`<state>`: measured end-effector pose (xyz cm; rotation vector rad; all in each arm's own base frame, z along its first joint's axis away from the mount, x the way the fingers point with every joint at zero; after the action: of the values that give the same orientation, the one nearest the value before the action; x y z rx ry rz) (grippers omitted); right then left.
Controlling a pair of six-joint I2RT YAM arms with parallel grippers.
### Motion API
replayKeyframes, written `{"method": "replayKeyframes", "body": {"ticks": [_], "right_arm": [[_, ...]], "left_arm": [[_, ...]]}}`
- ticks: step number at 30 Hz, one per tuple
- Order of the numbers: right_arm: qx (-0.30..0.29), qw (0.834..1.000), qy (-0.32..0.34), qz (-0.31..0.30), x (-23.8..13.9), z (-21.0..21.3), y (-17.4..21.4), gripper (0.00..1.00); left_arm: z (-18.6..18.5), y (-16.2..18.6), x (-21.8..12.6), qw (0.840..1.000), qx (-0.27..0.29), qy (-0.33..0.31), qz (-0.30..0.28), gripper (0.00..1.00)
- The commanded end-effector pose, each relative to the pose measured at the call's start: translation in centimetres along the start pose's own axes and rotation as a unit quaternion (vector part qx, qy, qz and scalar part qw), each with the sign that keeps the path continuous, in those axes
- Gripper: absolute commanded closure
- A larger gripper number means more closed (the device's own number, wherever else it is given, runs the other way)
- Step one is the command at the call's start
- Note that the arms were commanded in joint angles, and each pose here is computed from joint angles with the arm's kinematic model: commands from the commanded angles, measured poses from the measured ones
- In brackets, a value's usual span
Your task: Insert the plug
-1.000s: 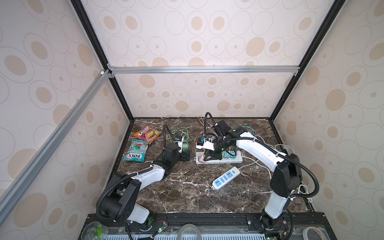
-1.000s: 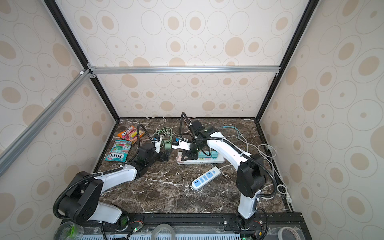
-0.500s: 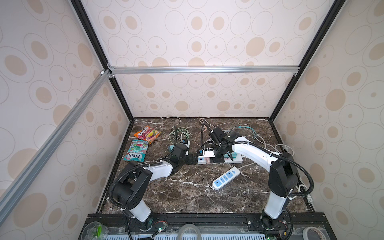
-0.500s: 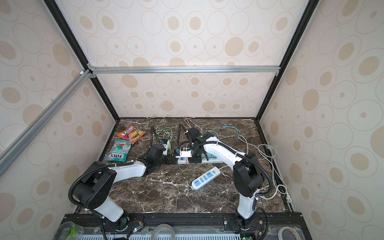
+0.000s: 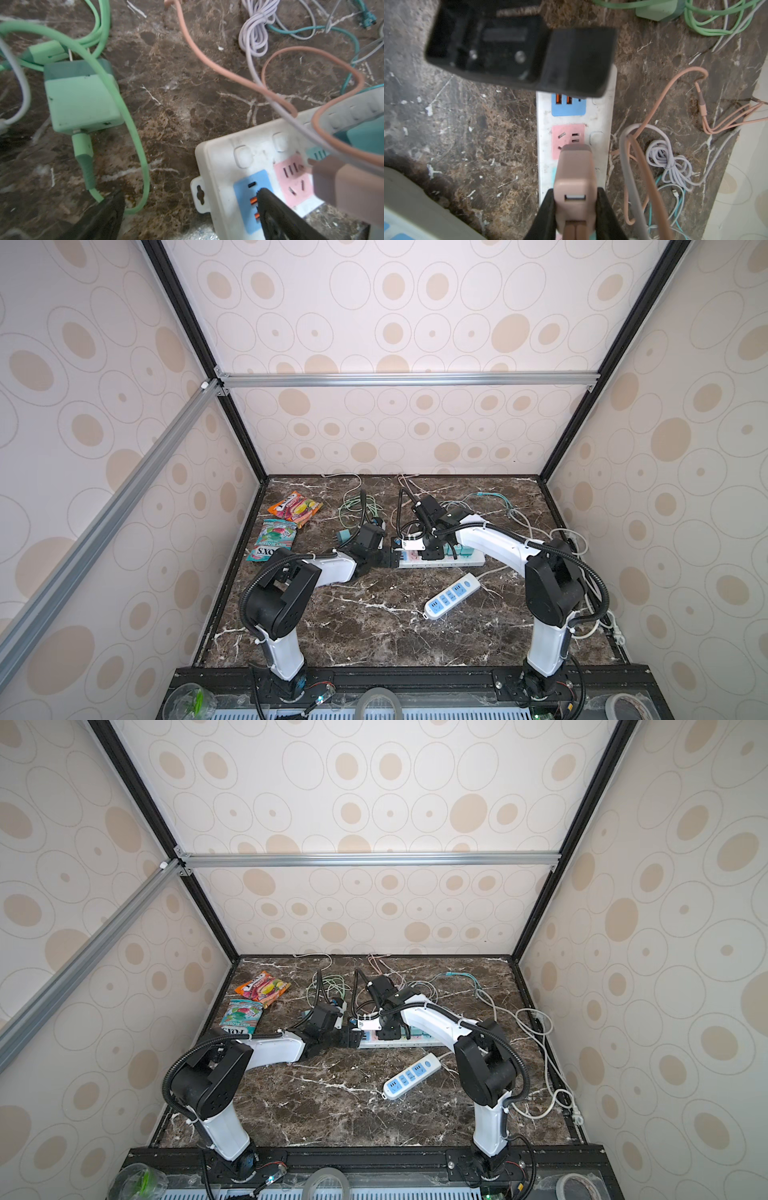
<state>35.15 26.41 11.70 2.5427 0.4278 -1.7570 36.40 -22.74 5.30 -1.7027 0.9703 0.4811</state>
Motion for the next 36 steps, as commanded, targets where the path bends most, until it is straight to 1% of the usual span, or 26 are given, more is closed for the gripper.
{"method": "replayKeyframes", "body": {"ticks": [1, 6, 11, 17, 20, 31, 36], "right_arm": [[-0.008, 1.000, 0.016, 0.014, -0.3, -0.9, 0.0, 1.00], [0.015, 1.000, -0.008, 0.001, -0.9, -0.5, 0.3, 1.00], [0.017, 0.999, -0.035, 0.011, -1.0, 0.2, 0.8, 1.00], [0.017, 0.999, -0.028, 0.042, -0.3, 0.1, 1.8, 1.00], [0.019, 0.998, -0.026, 0.046, 0.0, 0.1, 2.0, 1.00], [0.031, 0.997, -0.061, 0.047, 0.9, 1.4, 2.5, 1.00], [0.034, 0.995, -0.069, 0.064, 1.3, 1.5, 3.3, 1.00]], "left_arm": [[0.1, -0.2, 0.3, 1.000, -0.004, -0.016, 0.007, 0.02], [0.4, 0.3, 0.8, 1.000, -0.002, -0.025, 0.017, 0.01], [0.6, 0.6, 1.0, 0.999, 0.001, -0.030, 0.022, 0.02], [0.7, 0.7, 1.1, 0.999, 0.003, -0.034, 0.025, 0.02], [0.8, 0.8, 1.2, 0.999, 0.004, -0.036, 0.026, 0.02], [1.1, 1.1, 1.1, 0.998, 0.010, -0.045, 0.031, 0.02], [1.2, 1.1, 1.1, 0.998, 0.011, -0.047, 0.032, 0.02]]}}
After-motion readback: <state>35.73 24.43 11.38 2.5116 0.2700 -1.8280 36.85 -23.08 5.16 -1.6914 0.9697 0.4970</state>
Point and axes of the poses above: each gripper's point midway between its finger pads, its own x axis out along the fingers, its own z axis along the line the jaws close on, y = z × x, the point moved 2 cm from there along -x, back along the fingers, and after that the axes turned 7 degrees about -x, right-handed, at the moved point
